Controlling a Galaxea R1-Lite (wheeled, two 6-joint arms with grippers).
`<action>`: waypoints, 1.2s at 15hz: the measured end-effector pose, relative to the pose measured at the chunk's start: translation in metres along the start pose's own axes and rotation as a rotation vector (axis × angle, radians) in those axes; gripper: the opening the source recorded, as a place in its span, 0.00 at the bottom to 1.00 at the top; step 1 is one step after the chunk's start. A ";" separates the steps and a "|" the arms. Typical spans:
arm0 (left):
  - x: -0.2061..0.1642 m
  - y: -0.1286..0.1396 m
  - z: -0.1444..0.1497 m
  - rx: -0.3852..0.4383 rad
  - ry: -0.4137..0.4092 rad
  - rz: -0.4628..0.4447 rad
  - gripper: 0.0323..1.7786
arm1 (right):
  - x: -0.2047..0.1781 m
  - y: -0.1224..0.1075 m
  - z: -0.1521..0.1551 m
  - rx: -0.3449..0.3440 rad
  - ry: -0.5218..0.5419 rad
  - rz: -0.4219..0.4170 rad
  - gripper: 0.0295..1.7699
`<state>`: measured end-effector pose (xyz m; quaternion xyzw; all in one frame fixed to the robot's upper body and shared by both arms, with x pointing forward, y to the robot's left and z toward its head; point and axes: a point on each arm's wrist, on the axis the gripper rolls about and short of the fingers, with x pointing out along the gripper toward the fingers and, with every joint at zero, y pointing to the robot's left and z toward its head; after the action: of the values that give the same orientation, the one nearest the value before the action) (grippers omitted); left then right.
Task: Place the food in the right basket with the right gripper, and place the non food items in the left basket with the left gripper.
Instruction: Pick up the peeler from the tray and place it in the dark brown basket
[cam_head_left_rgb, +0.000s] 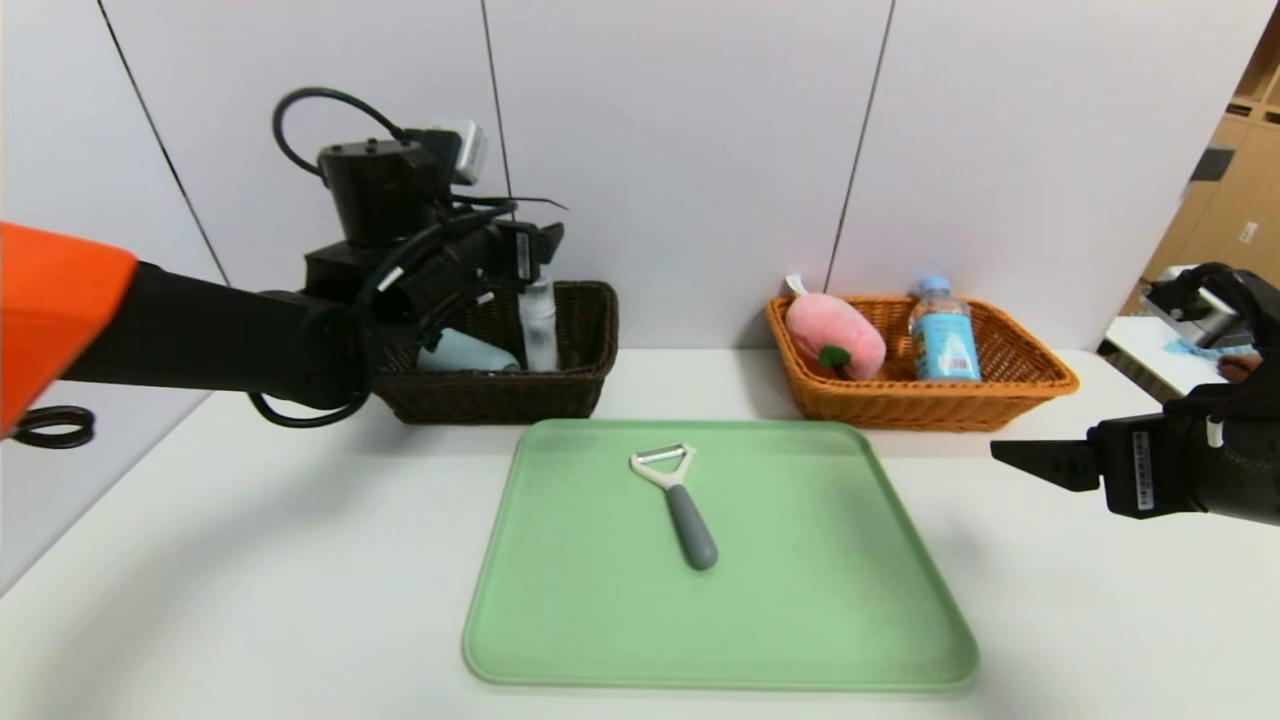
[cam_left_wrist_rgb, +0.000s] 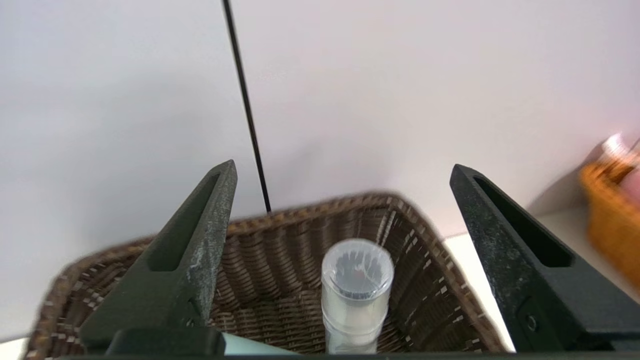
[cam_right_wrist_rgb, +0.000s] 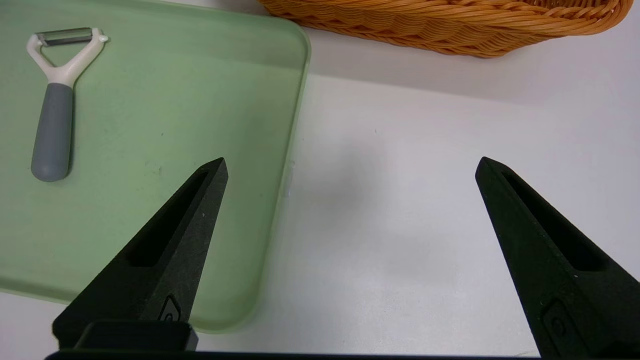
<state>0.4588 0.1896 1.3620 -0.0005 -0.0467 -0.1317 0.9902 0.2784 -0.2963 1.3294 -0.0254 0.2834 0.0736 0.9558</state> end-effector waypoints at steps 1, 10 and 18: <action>-0.011 0.000 0.014 -0.021 -0.019 -0.005 0.87 | 0.000 0.000 0.000 0.000 0.001 0.000 0.97; -0.134 -0.063 0.024 -0.128 0.505 -0.028 0.93 | 0.002 0.000 -0.011 -0.001 0.005 -0.003 0.97; -0.151 -0.107 -0.011 -0.238 0.778 0.050 0.94 | 0.004 -0.001 -0.018 -0.004 0.029 -0.007 0.97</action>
<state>0.2866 0.1252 1.3360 -0.0661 0.3471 -0.1022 0.9299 0.2725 -0.2982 1.3118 -0.0294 0.2969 0.0705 0.9518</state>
